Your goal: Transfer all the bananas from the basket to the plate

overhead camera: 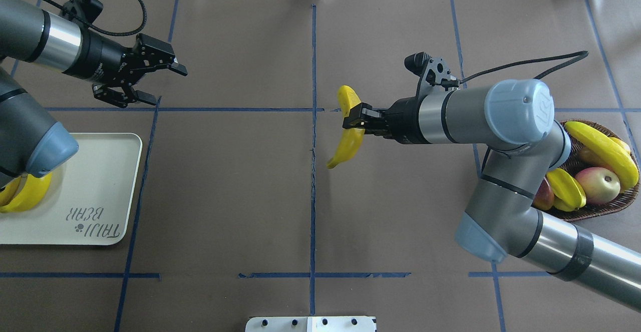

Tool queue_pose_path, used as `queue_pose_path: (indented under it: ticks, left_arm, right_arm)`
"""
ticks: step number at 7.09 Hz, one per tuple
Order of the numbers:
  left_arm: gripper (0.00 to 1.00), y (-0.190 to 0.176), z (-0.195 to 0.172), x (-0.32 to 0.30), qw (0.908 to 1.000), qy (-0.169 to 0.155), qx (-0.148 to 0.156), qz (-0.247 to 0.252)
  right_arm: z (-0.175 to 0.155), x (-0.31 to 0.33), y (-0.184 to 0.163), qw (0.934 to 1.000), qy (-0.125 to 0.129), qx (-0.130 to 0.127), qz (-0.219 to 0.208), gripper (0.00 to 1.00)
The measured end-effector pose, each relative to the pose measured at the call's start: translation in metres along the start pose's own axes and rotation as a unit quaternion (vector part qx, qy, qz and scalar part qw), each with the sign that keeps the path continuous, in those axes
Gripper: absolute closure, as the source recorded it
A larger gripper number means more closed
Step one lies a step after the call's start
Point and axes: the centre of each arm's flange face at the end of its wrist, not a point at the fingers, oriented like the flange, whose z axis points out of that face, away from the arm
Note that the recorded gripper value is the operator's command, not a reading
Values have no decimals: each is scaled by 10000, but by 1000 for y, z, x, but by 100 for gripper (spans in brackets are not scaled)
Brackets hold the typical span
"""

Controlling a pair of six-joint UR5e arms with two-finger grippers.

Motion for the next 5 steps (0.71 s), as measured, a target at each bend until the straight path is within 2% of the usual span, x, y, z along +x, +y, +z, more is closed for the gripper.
queue_pose_path:
  ticks: [2, 5]
  left_arm:
    - [0, 13, 9, 37, 9990, 187, 2, -398]
    - [0, 29, 39, 80, 9949, 366, 124, -927]
  right_arm:
    - [13, -27, 26, 9993, -340, 75, 133, 88]
    - [33, -55, 50, 9982, -534, 182, 208, 87]
